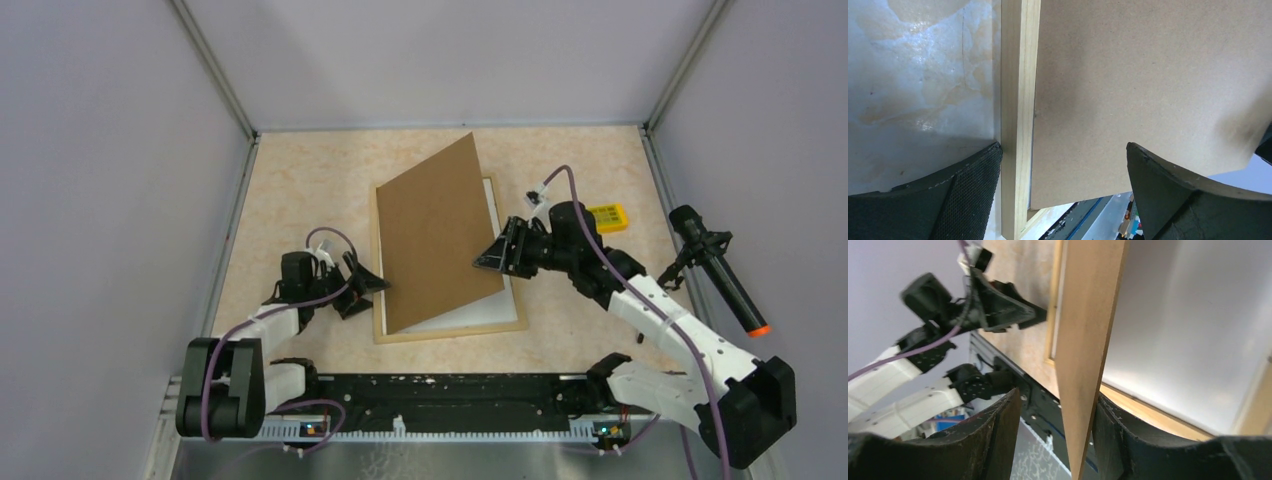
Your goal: Put the photo into the frame
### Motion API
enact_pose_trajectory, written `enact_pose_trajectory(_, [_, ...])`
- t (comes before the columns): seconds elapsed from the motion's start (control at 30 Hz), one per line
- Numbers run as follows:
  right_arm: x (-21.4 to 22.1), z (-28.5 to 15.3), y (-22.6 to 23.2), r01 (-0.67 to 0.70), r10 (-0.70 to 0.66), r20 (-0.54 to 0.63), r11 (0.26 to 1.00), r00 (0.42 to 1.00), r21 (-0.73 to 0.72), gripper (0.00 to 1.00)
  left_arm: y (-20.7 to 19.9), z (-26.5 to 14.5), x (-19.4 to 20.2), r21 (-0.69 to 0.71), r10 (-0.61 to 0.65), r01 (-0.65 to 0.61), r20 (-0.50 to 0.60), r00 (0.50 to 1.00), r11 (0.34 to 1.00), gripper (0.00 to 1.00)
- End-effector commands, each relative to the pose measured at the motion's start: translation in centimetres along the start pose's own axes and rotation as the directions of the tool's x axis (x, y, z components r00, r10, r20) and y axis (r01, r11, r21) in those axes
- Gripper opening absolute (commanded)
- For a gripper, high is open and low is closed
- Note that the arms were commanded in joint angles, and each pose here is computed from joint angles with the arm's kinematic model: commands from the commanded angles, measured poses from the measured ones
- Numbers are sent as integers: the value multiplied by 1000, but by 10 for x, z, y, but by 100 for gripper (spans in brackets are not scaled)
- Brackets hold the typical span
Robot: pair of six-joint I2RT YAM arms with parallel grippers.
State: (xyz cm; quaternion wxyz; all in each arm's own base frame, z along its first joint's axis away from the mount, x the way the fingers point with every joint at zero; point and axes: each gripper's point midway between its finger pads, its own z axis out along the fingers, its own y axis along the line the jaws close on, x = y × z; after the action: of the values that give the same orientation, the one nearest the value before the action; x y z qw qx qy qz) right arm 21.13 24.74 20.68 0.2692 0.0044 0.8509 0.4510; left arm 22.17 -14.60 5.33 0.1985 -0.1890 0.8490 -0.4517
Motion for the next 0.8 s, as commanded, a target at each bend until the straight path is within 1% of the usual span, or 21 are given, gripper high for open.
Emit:
enact_pose_trajectory(0.0, [10,-7,-23,24,-16,-56,990,998,141,52,13,-1,12,-51,-21,20,-34,999,999,98])
enact_pose_trajectory(0.13, [18,-1,-34,44,-31,-87,987,996,155,52,14,0,13,-52,-24,21,-41,999,998,99])
enact_pose_trajectory(0.3, [23,7,-42,57,-39,-116,987,992,152,46,12,1,14,-41,-28,25,-52,998,999,98])
enact_pose_trajectory(0.47, [30,6,-62,87,-51,-154,969,987,232,49,11,-1,13,-40,-17,15,-40,999,999,99])
enact_pose_trajectory(0.7, [46,21,-74,137,-76,-243,961,967,242,50,9,-1,13,-33,-15,13,-39,999,999,99])
enact_pose_trajectory(0.77, [45,22,-77,163,-93,-253,948,963,273,52,8,-2,13,-29,-12,11,-39,999,1000,99])
